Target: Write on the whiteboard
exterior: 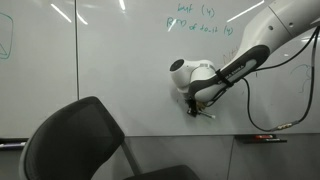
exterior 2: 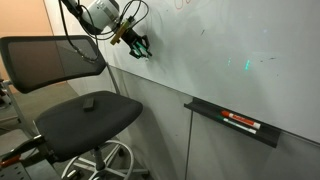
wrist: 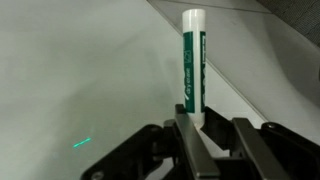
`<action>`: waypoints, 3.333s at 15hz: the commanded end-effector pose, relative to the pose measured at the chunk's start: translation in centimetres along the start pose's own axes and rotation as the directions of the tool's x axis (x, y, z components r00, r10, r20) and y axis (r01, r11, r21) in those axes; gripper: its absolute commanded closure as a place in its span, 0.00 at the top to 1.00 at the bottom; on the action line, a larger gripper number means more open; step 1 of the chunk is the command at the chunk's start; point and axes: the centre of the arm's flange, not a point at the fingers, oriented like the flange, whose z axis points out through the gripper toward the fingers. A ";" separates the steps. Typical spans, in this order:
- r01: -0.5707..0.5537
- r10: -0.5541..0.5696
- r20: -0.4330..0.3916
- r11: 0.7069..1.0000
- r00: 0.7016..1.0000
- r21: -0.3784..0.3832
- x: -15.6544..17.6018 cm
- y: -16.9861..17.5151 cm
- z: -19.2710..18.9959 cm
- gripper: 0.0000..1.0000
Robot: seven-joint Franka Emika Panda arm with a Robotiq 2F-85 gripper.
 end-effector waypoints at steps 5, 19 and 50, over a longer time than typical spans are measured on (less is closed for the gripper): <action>0.065 -0.068 0.035 0.995 0.997 0.080 1.0 -4.2 0.7 0.13; 0.018 -0.010 -0.064 0.991 0.998 0.130 4.5 -6.4 -4.9 0.13; -0.280 0.277 -0.055 0.958 0.959 -0.056 8.1 -7.3 -4.2 0.13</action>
